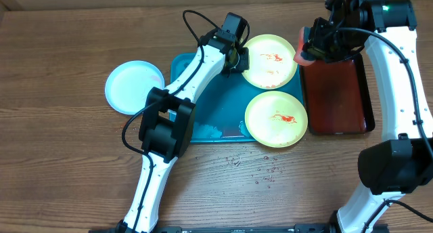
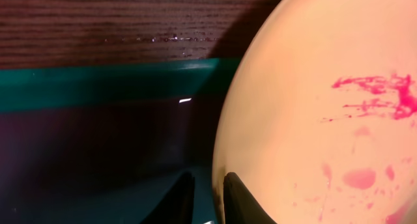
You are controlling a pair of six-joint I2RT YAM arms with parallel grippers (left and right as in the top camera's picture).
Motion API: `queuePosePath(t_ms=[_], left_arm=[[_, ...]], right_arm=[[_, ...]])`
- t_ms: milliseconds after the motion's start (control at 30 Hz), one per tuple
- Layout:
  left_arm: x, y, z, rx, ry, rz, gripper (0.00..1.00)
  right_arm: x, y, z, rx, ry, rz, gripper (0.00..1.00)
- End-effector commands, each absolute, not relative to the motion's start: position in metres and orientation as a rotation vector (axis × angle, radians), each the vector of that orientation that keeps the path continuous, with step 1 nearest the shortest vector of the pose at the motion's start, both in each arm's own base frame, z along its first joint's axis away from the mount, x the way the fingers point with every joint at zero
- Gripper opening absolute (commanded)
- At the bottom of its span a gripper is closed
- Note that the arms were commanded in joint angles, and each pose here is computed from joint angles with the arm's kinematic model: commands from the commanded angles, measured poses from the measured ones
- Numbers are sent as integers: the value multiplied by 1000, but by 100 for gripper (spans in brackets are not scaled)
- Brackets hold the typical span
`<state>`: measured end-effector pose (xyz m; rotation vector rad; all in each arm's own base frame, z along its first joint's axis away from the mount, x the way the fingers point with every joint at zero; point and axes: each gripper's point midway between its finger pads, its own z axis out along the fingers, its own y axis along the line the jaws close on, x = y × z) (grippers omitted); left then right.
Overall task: Clean dirty plates on tray and stack at the side
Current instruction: 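Grasp the upper yellow plate rim with the left gripper, then pull the yellow plate toward the tray's left side with the left gripper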
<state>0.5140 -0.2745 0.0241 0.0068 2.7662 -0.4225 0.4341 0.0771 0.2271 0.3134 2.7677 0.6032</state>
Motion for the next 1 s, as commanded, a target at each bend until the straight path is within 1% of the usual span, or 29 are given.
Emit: queuePosePath(t_ms=[0, 267, 333, 400, 433, 600, 767, 867, 967], left_arm=[[510, -271, 4, -11, 2796, -385, 17], [510, -270, -4, -10, 2798, -383, 15], [508, -270, -10, -12, 2806, -379, 13], [507, -269, -14, -12, 2810, -381, 6], [507, -270, -15, -11, 2810, -383, 4], [510, -270, -12, -5, 2800, -386, 4], [528, -259, 16, 31, 2742, -390, 4], [540, -239, 43, 48, 2718, -370, 4], [540, -212, 66, 70, 2751, -326, 4]], right_arm=[[432, 78, 240, 287, 2734, 594, 4], [431, 78, 239, 262, 2739, 589, 4], [430, 77, 239, 265, 2745, 584, 4], [429, 77, 239, 262, 2746, 583, 4], [429, 77, 239, 262, 2746, 583, 4], [430, 77, 239, 261, 2744, 583, 4], [431, 77, 239, 259, 2740, 583, 4], [432, 77, 240, 258, 2737, 583, 4], [433, 77, 240, 257, 2732, 584, 4]])
